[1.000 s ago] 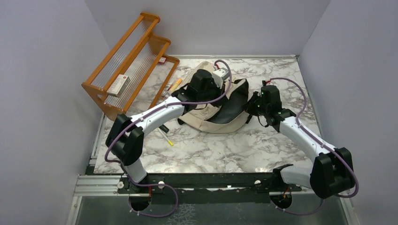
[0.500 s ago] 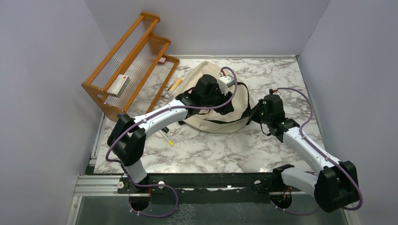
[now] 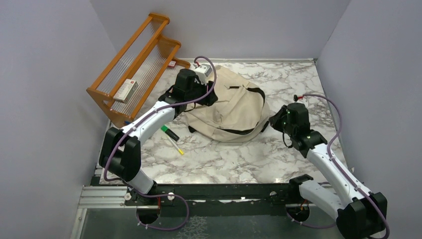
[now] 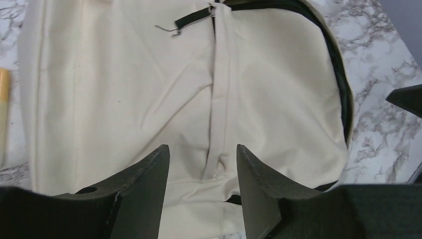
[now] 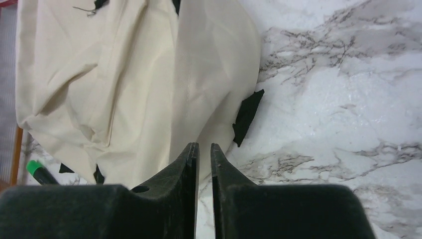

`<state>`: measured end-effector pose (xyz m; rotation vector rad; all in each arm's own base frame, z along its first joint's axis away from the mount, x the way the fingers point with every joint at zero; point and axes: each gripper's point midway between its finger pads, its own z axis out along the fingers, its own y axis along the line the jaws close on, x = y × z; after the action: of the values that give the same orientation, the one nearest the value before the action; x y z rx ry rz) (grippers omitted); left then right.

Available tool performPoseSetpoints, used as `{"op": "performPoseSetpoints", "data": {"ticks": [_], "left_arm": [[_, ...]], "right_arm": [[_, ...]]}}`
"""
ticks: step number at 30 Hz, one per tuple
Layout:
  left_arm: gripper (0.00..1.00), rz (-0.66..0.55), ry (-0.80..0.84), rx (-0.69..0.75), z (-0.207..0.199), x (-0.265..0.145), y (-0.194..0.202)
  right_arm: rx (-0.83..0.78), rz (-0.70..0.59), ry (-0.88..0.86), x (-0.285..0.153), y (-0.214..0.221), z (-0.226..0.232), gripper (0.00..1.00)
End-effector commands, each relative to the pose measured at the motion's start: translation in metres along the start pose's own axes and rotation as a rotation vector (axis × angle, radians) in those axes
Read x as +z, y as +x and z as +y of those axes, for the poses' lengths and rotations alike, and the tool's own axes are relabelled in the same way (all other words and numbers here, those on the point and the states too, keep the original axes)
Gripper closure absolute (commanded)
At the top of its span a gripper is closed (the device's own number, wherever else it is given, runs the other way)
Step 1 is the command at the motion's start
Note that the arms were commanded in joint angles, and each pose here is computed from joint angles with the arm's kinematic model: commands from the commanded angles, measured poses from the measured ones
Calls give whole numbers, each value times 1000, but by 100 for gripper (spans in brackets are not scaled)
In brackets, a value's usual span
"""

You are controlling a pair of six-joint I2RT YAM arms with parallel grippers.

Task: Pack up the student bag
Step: Zip the student bag at the center of the board.

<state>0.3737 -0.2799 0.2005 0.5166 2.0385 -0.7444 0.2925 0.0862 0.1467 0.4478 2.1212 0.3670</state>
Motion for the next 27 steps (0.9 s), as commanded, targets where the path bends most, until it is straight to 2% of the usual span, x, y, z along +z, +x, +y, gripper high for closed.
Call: {"op": "performPoseSetpoints", "data": {"ticks": [1, 6, 11, 21, 27], "left_arm": [[46, -10, -59, 6, 19, -4, -5], [46, -5, -29, 25, 18, 11, -20], [46, -4, -16, 55, 21, 30, -31], [46, 20, -36, 96, 32, 35, -8], [46, 17, -33, 91, 31, 33, -7]], "right_arm": [[-87, -64, -67, -11, -29, 18, 80], [-185, -19, -227, -11, -47, 62, 78], [-274, 45, -286, 16, -55, 88, 77], [-510, 130, -211, 101, -78, 103, 76], [-644, 217, -173, 149, -73, 98, 76]]}}
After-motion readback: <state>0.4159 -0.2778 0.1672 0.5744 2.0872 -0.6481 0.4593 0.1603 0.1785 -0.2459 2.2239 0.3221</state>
